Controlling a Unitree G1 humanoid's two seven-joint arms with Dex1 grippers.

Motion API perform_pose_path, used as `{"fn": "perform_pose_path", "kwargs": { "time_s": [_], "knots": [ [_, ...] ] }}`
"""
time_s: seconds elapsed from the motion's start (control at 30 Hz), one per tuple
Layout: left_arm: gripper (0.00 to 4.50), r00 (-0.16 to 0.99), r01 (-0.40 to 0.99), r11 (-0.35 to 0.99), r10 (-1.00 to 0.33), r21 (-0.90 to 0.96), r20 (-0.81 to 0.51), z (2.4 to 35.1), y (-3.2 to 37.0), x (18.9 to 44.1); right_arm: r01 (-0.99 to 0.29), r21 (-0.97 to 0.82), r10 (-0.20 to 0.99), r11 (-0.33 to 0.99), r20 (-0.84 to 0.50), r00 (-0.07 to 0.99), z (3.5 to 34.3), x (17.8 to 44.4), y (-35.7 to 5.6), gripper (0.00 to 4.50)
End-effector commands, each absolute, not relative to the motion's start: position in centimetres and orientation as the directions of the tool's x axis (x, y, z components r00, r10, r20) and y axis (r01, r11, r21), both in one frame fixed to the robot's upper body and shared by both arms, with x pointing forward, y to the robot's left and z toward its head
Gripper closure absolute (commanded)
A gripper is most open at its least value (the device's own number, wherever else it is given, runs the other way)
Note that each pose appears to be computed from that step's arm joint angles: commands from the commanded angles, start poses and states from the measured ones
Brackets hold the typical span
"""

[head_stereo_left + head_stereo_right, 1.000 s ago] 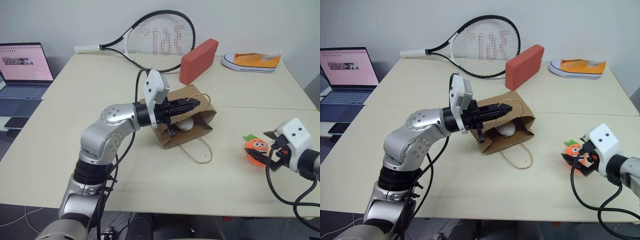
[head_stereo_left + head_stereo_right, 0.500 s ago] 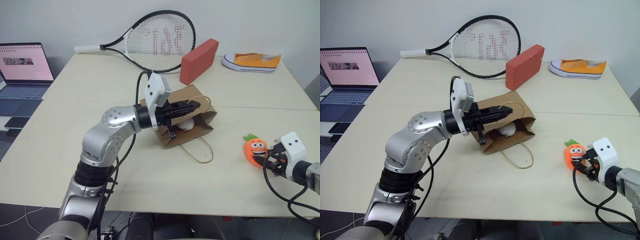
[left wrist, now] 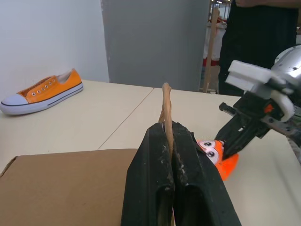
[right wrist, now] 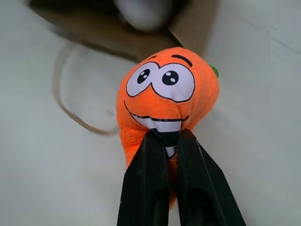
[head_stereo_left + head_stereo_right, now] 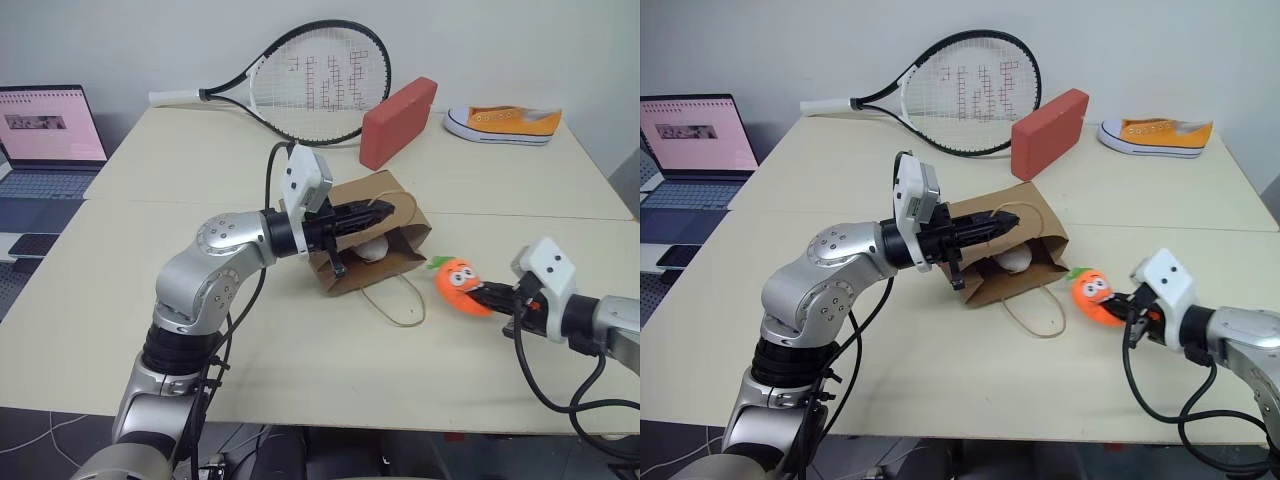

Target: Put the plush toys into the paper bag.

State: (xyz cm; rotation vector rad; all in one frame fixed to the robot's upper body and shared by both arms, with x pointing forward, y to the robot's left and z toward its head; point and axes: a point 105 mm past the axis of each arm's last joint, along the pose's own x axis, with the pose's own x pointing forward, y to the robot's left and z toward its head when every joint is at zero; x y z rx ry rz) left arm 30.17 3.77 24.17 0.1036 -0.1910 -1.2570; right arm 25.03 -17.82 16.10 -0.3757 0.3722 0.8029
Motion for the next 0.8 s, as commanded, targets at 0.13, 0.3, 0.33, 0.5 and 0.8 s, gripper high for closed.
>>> {"fn": "perform_pose_path", "kwargs": {
  "time_s": [0.13, 0.3, 0.33, 0.5, 0.8],
  "knots": [
    [4.5, 0.262, 0.928, 0.288, -0.955, 0.238, 0.136, 26.2, 3.6, 29.2, -0.793, -0.162, 0.701, 0.588, -0.387, 0.599, 16.6, 25.9, -13.5, 4.48],
    [4.5, 0.246, 0.932, 0.272, -0.96, 0.238, 0.133, 26.2, 3.4, 28.8, -0.763, -0.17, 0.689, 0.624, -0.34, 0.639, 16.0, 28.4, -11.1, 4.48],
    [4.5, 0.243, 0.934, 0.269, -0.961, 0.237, 0.132, 26.2, 3.4, 28.8, -0.762, -0.173, 0.69, 0.625, -0.335, 0.642, 15.9, 28.8, -10.6, 4.48],
    [4.5, 0.236, 0.937, 0.26, -0.963, 0.234, 0.127, 26.2, 3.3, 28.5, -0.741, -0.192, 0.686, 0.643, -0.287, 0.669, 15.8, 30.6, -8.2, 4.48],
    [4.5, 0.245, 0.936, 0.269, -0.961, 0.226, 0.127, 26.1, 3.2, 28.6, -0.754, -0.204, 0.73, 0.625, -0.191, 0.656, 17.7, 31.7, -4.3, 4.48]
  ]
}}
